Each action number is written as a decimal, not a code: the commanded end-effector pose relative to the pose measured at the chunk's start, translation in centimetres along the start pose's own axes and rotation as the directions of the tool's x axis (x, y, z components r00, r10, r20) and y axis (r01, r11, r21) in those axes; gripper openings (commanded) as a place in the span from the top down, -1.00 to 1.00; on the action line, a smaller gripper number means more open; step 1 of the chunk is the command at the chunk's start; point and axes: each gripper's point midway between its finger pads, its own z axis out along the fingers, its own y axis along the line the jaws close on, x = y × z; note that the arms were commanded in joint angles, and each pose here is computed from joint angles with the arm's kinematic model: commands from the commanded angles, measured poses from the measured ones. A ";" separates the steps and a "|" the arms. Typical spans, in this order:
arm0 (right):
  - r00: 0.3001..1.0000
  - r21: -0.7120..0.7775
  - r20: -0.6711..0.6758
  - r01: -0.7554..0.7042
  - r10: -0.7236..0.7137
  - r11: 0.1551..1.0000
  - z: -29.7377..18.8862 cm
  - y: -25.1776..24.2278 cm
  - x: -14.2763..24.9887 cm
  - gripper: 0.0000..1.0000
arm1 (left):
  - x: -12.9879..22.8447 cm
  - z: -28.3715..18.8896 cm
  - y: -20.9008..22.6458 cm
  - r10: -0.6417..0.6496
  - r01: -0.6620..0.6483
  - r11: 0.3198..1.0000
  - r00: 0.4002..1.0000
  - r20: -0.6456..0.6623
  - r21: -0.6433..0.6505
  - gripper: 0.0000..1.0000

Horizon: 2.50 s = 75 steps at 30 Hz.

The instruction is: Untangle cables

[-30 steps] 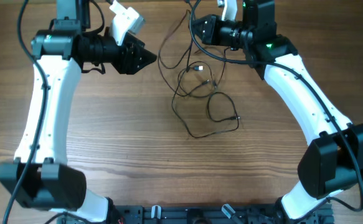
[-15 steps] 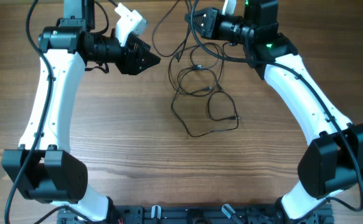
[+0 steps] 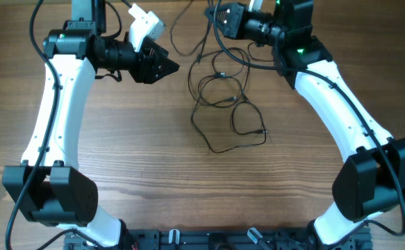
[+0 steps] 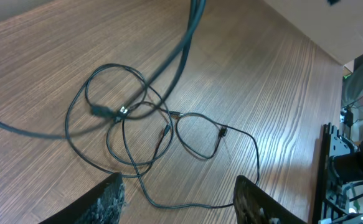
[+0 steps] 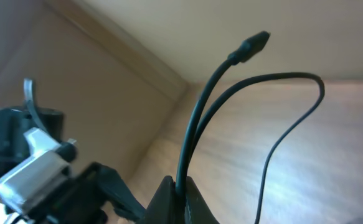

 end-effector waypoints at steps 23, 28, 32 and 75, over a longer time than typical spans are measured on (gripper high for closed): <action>0.956 0.508 -0.202 0.289 -0.213 0.812 -9.7 1.0 -4.3 0.91 | 0.1 -4.5 2.4 -0.049 0.055 0.996 0.996 0.080 -0.066 -0.17; 0.949 0.632 -0.285 0.295 -0.139 0.717 -11.9 -1.8 -2.4 0.91 | -0.3 -5.2 1.5 -0.040 0.047 0.996 0.996 0.086 -0.072 -0.17; 0.945 0.703 -0.309 0.302 -0.105 0.644 -13.5 -3.2 -1.9 0.91 | -0.7 -6.0 0.4 -0.037 0.044 0.996 0.995 0.096 -0.081 -0.17; 0.976 0.945 0.113 -0.048 -0.187 0.324 -29.3 -6.4 -13.3 0.91 | -0.8 -7.7 -1.9 -0.018 0.028 0.992 0.997 0.081 -0.127 -0.36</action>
